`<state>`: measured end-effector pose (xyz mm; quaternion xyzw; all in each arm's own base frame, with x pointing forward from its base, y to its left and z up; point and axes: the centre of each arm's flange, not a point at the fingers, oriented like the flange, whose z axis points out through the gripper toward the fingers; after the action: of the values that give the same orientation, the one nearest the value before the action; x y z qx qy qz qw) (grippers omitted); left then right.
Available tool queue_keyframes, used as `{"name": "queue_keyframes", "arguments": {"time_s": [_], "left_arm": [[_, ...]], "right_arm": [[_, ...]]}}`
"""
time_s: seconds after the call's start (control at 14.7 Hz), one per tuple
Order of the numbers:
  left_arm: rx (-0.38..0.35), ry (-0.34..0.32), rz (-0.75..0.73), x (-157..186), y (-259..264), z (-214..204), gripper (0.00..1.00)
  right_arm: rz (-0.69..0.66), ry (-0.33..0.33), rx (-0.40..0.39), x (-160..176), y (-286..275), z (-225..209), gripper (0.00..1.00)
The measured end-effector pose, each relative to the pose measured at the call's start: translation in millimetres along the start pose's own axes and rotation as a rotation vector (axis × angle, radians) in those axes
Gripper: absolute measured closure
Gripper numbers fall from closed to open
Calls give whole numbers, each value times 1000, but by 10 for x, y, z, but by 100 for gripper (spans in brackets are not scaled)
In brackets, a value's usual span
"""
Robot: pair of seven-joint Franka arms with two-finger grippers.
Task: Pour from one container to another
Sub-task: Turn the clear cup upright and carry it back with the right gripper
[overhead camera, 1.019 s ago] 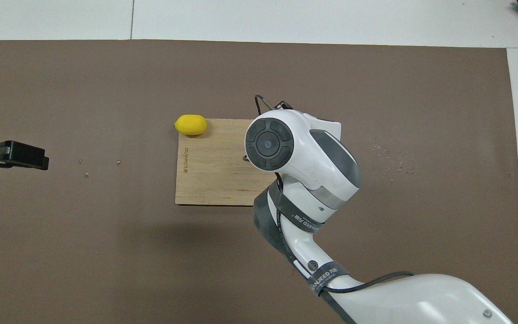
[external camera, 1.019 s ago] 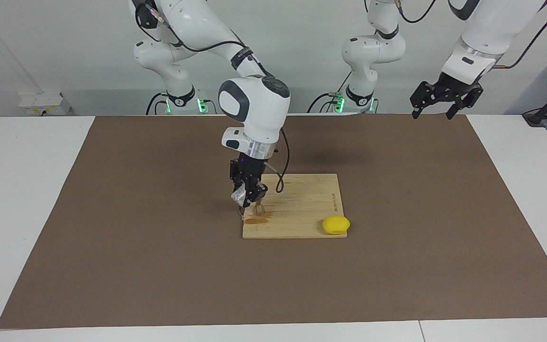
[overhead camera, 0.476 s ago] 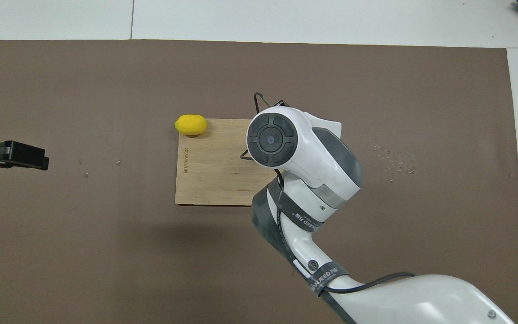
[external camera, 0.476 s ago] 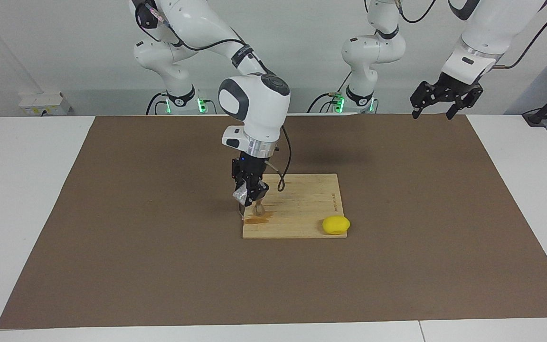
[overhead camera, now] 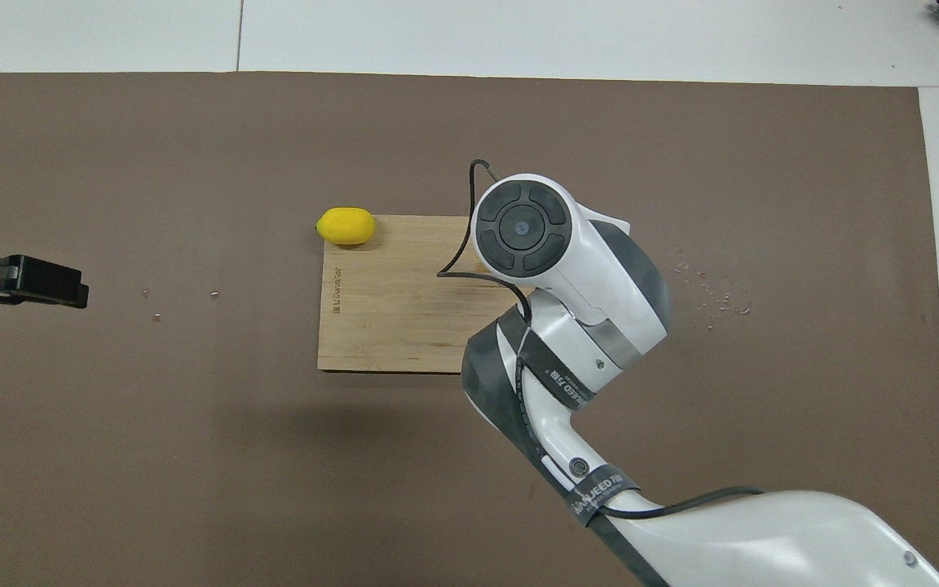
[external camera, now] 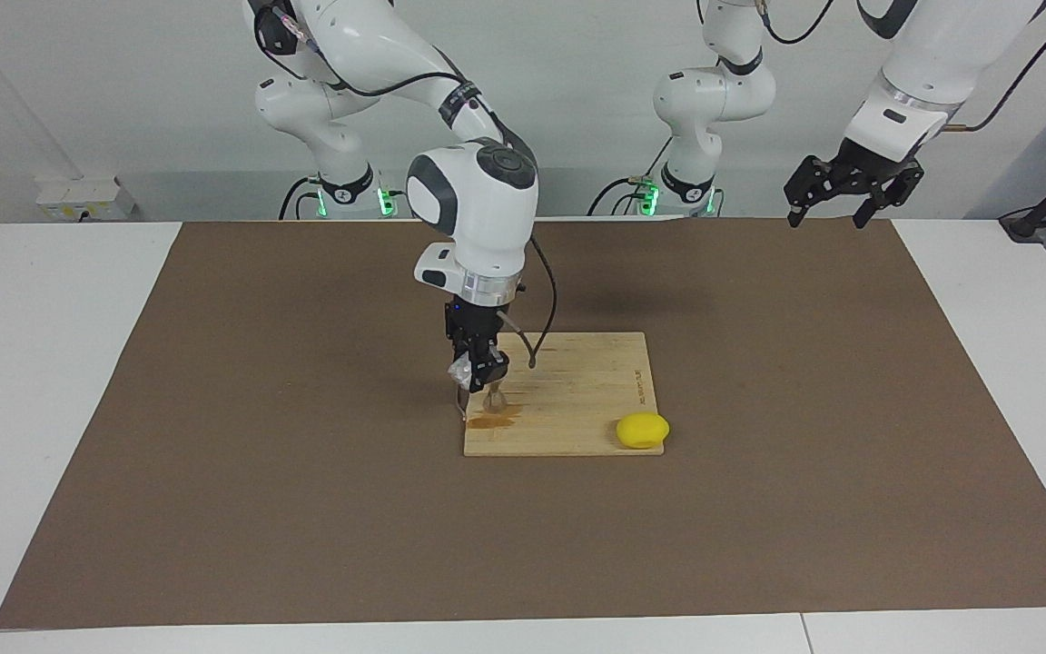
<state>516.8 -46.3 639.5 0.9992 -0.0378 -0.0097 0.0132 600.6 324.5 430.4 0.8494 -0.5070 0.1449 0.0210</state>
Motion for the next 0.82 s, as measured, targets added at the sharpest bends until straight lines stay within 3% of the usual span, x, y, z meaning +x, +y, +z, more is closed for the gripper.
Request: {"name": "queue_keyframes", "arguments": {"time_s": [0.48,0.82], "left_arm": [[0,0,0,0,0,0,0],[0,0,0,0,0,0,0]], "right_arm": [[94,-76,-12,298,-10,30,50],[270,-245,-63,753,59,222,50]]}}
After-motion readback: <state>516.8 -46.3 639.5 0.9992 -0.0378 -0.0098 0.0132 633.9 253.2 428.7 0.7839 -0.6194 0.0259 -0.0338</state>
